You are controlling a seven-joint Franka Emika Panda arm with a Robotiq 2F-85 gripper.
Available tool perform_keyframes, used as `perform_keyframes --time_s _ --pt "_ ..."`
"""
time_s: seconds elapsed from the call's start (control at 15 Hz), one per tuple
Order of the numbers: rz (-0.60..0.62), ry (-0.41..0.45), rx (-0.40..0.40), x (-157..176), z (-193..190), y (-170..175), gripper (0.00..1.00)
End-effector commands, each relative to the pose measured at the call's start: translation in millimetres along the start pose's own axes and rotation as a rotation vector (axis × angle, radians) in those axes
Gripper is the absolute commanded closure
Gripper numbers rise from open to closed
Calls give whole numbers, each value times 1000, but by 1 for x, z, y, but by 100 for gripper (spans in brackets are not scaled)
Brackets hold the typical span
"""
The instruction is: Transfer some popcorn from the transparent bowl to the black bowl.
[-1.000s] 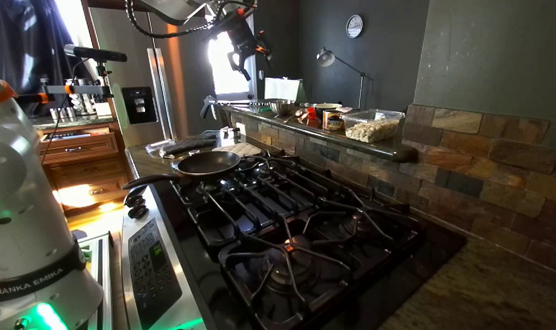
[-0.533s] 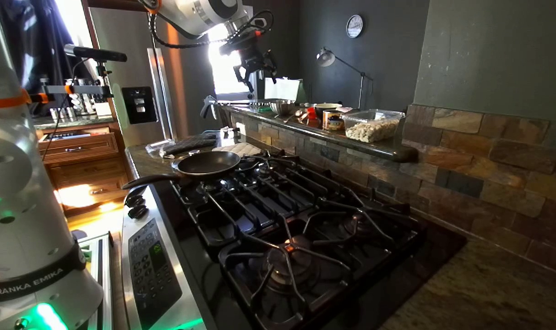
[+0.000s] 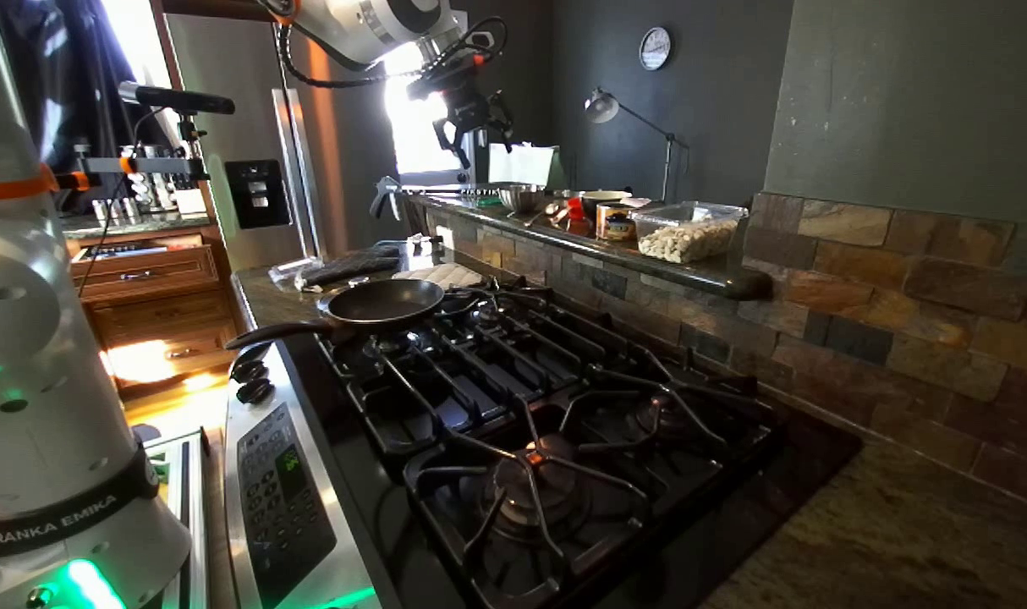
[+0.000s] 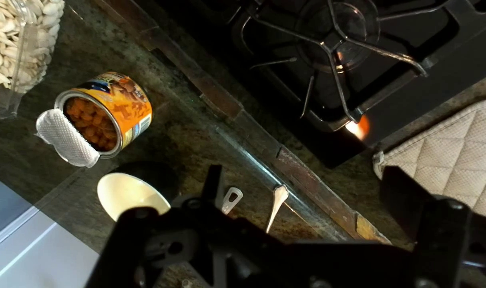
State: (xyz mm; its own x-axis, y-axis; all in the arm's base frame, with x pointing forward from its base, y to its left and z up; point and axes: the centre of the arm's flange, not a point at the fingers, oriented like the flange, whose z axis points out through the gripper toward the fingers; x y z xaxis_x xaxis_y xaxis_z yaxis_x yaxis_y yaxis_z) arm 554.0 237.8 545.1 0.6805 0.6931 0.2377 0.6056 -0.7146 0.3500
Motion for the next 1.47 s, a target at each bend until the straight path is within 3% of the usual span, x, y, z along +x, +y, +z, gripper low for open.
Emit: perform_keyframes --time_s 0.0,0.33,0.6,0.87,1.07,1.13,1.27,1.4 --pt "13 53 32 0 8 6 0" --pt "17 124 64 14 17 22 0" --pt "112 65 58 13 27 43 0" --pt "295 -22 1 -16 27 96 0" --pt "401 -37 -28 -38 22 133 0" --pt "344 -16 -11 -33 27 121 0" --pt "356 -15 -19 -38 25 131 0" --pt "311 -22 -33 -30 25 118 0"
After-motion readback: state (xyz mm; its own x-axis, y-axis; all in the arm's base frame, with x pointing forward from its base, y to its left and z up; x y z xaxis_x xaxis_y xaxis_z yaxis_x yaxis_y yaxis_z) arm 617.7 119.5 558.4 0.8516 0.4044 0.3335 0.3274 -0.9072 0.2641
